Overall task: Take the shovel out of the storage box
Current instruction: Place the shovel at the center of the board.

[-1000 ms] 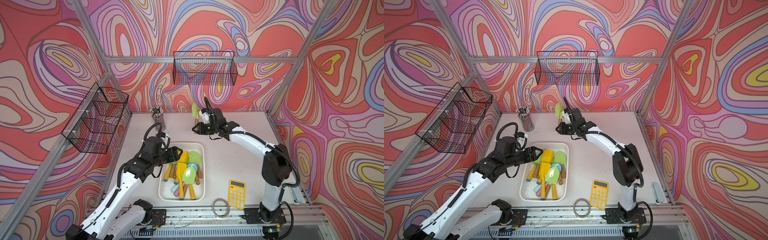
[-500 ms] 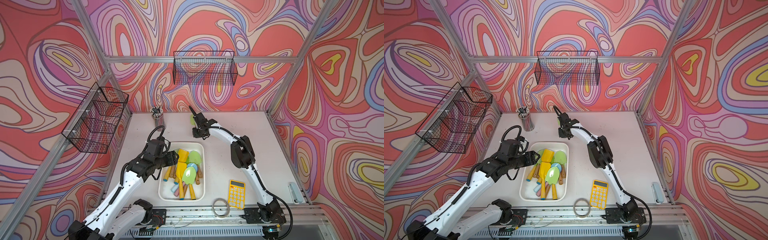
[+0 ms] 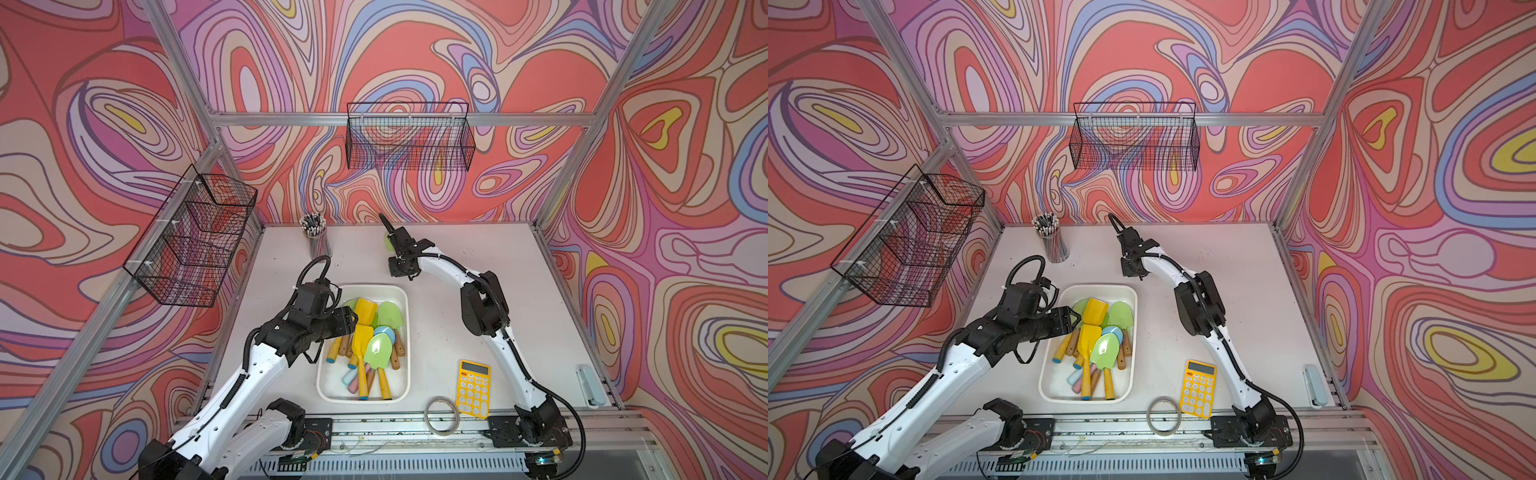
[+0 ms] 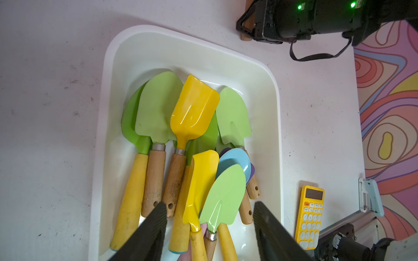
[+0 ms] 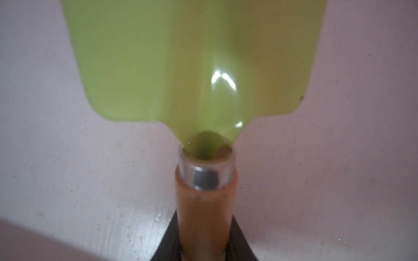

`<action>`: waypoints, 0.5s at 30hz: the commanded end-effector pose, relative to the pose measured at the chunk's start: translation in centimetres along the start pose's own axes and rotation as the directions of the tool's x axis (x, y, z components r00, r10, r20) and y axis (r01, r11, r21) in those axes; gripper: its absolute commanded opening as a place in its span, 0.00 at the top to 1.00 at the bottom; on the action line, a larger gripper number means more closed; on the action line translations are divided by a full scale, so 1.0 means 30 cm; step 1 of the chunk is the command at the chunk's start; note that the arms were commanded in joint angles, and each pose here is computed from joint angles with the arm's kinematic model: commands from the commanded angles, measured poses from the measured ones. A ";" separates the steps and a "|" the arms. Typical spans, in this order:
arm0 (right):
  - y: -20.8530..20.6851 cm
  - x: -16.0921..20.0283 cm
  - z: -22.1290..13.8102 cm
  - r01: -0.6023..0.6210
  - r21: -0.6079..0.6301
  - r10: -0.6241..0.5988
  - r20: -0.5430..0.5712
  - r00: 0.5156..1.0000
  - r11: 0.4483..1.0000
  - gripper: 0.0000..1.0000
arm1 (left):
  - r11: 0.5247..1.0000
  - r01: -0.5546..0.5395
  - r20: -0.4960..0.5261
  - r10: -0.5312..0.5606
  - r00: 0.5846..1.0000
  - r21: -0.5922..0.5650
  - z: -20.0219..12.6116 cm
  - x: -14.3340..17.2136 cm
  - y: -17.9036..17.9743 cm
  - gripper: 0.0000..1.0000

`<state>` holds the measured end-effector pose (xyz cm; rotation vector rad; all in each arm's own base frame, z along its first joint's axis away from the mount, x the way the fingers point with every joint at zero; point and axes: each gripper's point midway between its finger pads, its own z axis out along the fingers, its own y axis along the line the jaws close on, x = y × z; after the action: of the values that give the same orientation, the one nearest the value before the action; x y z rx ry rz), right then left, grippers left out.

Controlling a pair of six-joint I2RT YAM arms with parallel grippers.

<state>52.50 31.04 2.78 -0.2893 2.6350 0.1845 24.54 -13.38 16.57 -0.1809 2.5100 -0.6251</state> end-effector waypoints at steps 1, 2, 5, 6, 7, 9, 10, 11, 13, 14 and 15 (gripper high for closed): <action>-0.018 0.025 0.051 0.008 0.028 -0.007 -0.019 1.000 1.000 0.77 | 1.000 0.016 -0.017 -0.017 1.000 -0.007 0.006 0.013 0.012 0.36; -0.019 0.026 0.054 0.005 0.028 -0.005 -0.020 1.000 1.000 0.75 | 1.000 0.017 -0.017 -0.017 1.000 -0.008 0.006 0.015 0.012 0.36; -0.014 0.027 0.058 0.002 0.022 -0.002 -0.020 1.000 1.000 0.73 | 1.000 0.018 -0.021 -0.018 1.000 -0.009 0.008 0.019 0.015 0.36; -0.013 0.028 0.058 0.001 0.020 -0.001 -0.021 1.000 1.000 0.73 | 1.000 0.017 -0.021 -0.017 1.000 -0.010 0.009 0.019 0.016 0.36; -0.014 0.028 0.058 0.000 0.019 0.000 -0.021 1.000 1.000 0.73 | 1.000 0.016 -0.025 -0.017 1.000 -0.009 0.011 0.022 0.015 0.36; -0.012 0.029 0.055 0.002 0.017 -0.001 -0.024 1.000 1.000 0.71 | 1.000 0.020 -0.030 -0.020 0.999 -0.010 0.014 0.025 0.017 0.36; -0.009 0.027 0.052 0.001 0.012 -0.001 -0.022 1.000 1.000 0.70 | 1.000 0.020 -0.031 -0.020 0.999 -0.009 0.015 0.025 0.016 0.36; -0.007 0.026 0.049 0.001 0.010 -0.001 -0.023 1.000 1.000 0.69 | 1.000 0.022 -0.030 -0.022 0.999 -0.006 0.015 0.025 0.015 0.36; -0.004 0.024 0.045 -0.002 0.003 0.002 -0.021 1.000 1.000 0.69 | 1.000 0.023 -0.030 -0.023 0.999 -0.004 0.018 0.024 0.014 0.36; -0.004 0.024 0.043 -0.001 0.003 0.001 -0.021 1.000 1.000 0.69 | 1.000 0.023 -0.031 -0.023 0.999 -0.004 0.019 0.024 0.014 0.36; -0.003 0.022 0.040 -0.002 0.003 0.002 -0.020 1.000 1.000 0.69 | 1.000 0.024 -0.031 -0.024 0.999 -0.003 0.020 0.024 0.013 0.36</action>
<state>52.69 31.20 2.79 -0.2863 2.6292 0.1913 24.37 -13.52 16.18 -0.1833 2.5253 -0.6347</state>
